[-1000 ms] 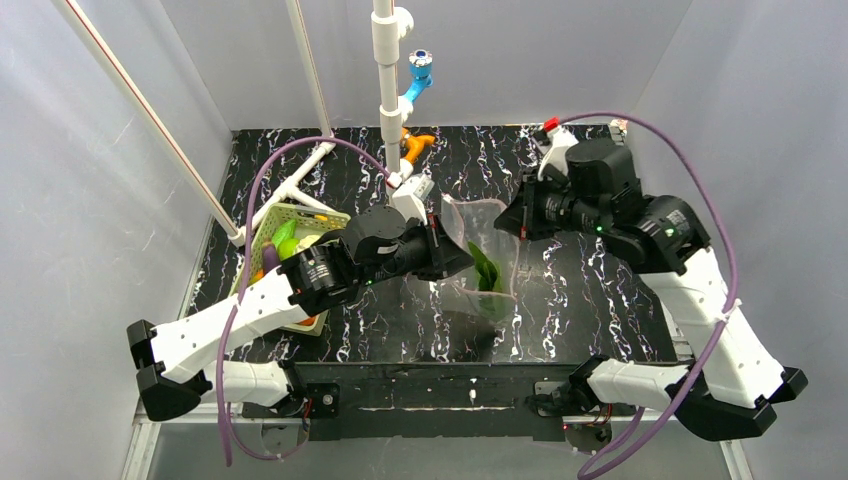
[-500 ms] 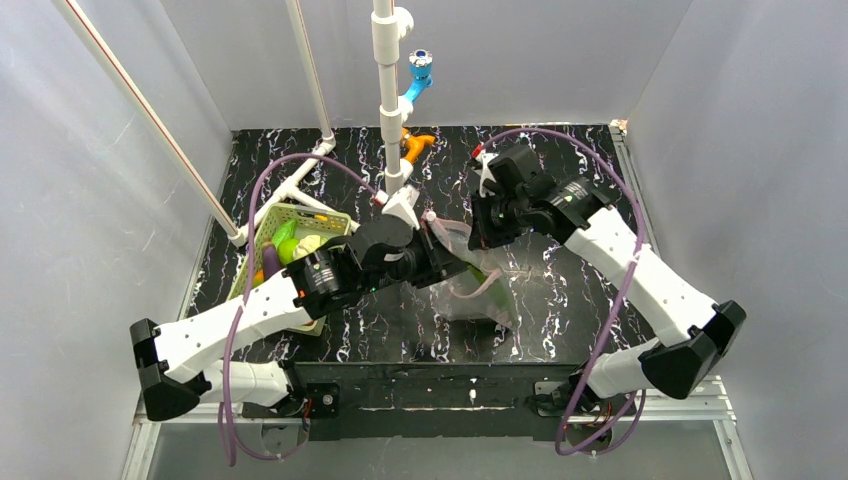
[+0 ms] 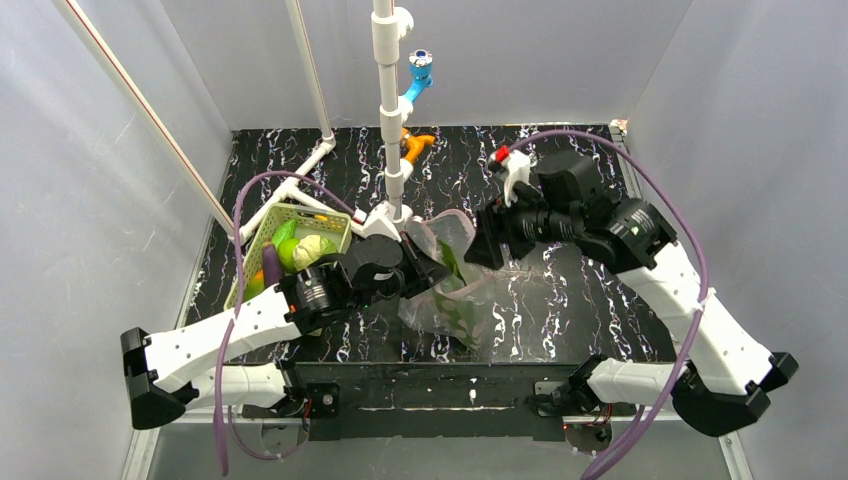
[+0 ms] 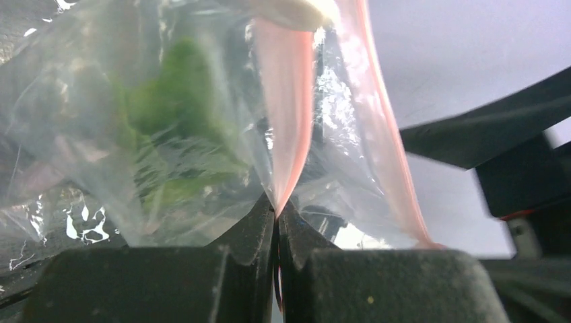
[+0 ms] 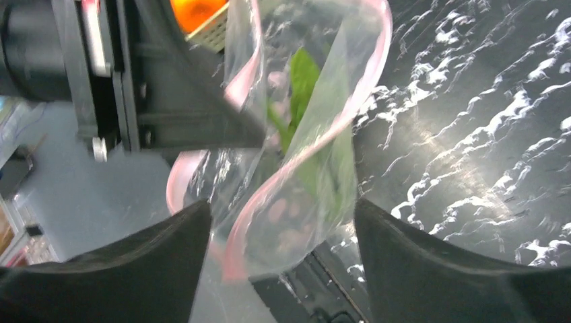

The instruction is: Place the food in the zip-top bag and seal the zipper

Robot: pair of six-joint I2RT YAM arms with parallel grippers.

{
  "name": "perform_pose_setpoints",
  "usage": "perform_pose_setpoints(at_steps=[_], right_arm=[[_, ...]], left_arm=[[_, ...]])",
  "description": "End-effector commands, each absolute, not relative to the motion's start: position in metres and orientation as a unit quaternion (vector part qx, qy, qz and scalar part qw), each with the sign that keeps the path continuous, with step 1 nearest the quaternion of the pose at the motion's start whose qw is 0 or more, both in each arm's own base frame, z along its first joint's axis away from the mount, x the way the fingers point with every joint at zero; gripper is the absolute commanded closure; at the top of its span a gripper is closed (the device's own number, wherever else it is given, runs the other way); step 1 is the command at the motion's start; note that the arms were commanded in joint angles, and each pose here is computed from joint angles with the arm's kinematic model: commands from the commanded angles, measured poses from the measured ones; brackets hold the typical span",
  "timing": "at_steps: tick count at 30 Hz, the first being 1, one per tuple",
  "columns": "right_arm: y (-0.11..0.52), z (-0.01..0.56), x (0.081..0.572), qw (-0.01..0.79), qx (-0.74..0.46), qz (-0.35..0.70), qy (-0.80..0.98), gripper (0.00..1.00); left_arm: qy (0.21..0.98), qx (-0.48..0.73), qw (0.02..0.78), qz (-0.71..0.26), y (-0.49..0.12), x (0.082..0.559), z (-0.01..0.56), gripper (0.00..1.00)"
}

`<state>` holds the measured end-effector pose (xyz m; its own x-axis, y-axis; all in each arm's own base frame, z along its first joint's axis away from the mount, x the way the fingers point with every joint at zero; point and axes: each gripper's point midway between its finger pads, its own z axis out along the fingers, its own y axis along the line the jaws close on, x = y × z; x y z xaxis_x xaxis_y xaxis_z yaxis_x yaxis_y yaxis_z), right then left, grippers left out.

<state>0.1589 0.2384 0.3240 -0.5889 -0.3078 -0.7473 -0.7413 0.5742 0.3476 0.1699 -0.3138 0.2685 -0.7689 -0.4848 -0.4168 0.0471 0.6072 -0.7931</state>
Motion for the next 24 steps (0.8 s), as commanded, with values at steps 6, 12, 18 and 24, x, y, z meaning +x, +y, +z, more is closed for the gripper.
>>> perform_pose_setpoints(at_steps=[6, 12, 18, 24], right_arm=[[0.233, 0.341, 0.108, 0.435, -0.421, 0.414, 0.679, 0.02], [0.242, 0.338, 0.108, 0.436, -0.432, 0.43, 0.663, 0.11], [0.252, 0.324, 0.12, 0.438, -0.425, 0.407, 0.68, 0.45], [0.242, 0.357, 0.136, 0.489, -0.405, 0.365, 0.681, 0.99]], left_arm=[[0.813, -0.158, 0.35, -0.438, -0.301, 0.179, 0.301, 1.0], [0.809, -0.163, 0.35, -0.443, -0.295, 0.176, 0.305, 1.0], [0.805, -0.166, 0.351, -0.448, -0.294, 0.176, 0.309, 1.0], [0.795, -0.165, 0.359, -0.46, -0.295, 0.178, 0.319, 1.0]])
